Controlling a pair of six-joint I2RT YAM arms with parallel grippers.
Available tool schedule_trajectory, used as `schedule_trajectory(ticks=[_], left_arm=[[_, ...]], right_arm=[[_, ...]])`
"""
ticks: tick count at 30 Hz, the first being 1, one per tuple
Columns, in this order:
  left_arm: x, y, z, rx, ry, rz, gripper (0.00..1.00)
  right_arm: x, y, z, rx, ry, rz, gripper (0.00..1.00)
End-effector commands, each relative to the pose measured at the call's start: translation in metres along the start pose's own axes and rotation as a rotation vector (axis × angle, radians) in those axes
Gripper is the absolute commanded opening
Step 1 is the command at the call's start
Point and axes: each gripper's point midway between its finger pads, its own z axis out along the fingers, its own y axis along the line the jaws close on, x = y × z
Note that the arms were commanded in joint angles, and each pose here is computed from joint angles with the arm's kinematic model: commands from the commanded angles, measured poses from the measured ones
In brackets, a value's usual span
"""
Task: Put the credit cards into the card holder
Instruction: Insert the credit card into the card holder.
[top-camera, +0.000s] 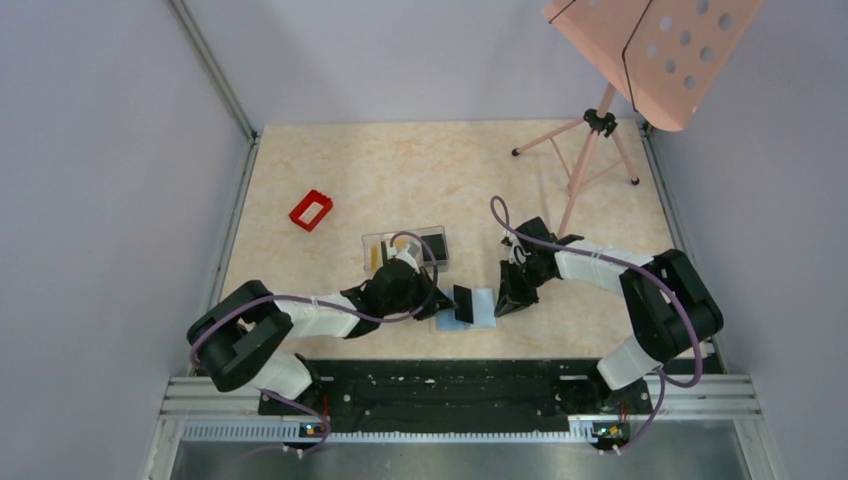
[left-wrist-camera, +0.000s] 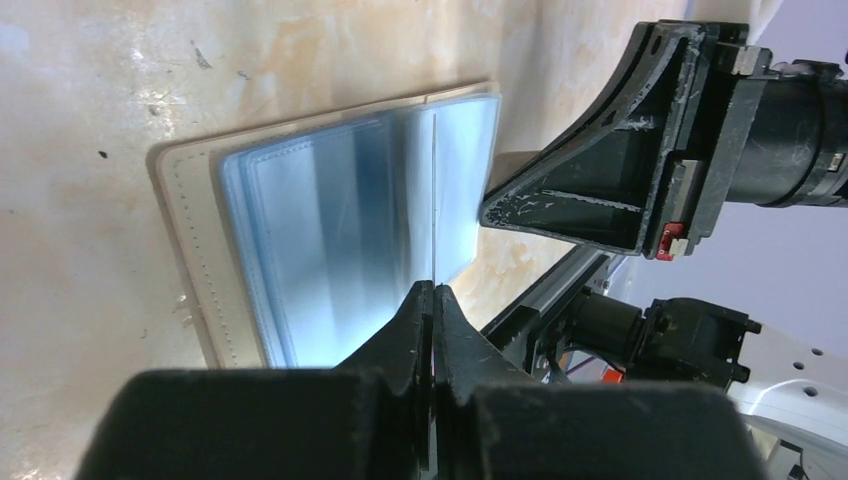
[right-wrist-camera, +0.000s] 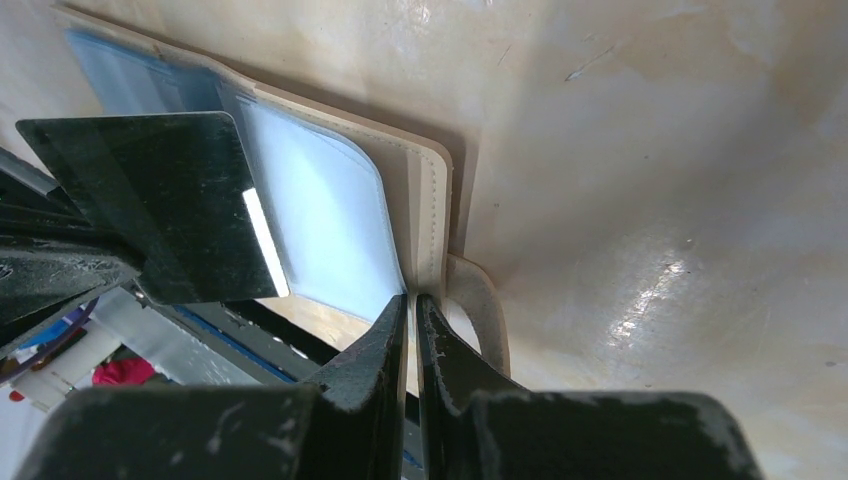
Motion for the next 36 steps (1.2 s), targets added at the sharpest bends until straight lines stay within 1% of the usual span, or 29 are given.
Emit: schedule_trajectory(ticks=[1,7,12,15,24,31,36], left_arm=[[-0.005,-0.025,0.002,0.097,-0.012,0.024,0.0],[-0.002,-0.012,0.004,0.043,-0.005,0.0,0.0],[-0.011,0.004,-0.007,-0.026,-0.079,-0.023,0.0],[-0.011,0.011,-0.01,-0.04,-0.093,-0.04,0.0],[-0.001,-0.001,0.009,0.012,-0.004,-0.008,0.0],[-0.002,-0.011,0.01,0.054,-0.002,-0.004,0.0],[0.005,-0.009,0.018,0.057,0.042,-0.019,0.0]], right_arm=[[-0.007,0.002,-0.001,0.007,-0.025,-0.029,0.07],[-0.011,0.006,-0.005,-0.004,-0.039,-0.037,0.08],[-0.011,0.006,-0.007,0.0,-0.042,-0.038,0.07],[-0.01,0.006,-0.006,0.001,-0.038,-0.037,0.07],[-0.009,0.006,-0.006,-0.002,-0.035,-0.039,0.06],[-0.01,0.008,-0.007,-0.011,-0.037,-0.041,0.06],[-0.013,0.012,-0.009,-0.021,-0.044,-0.046,0.07]])
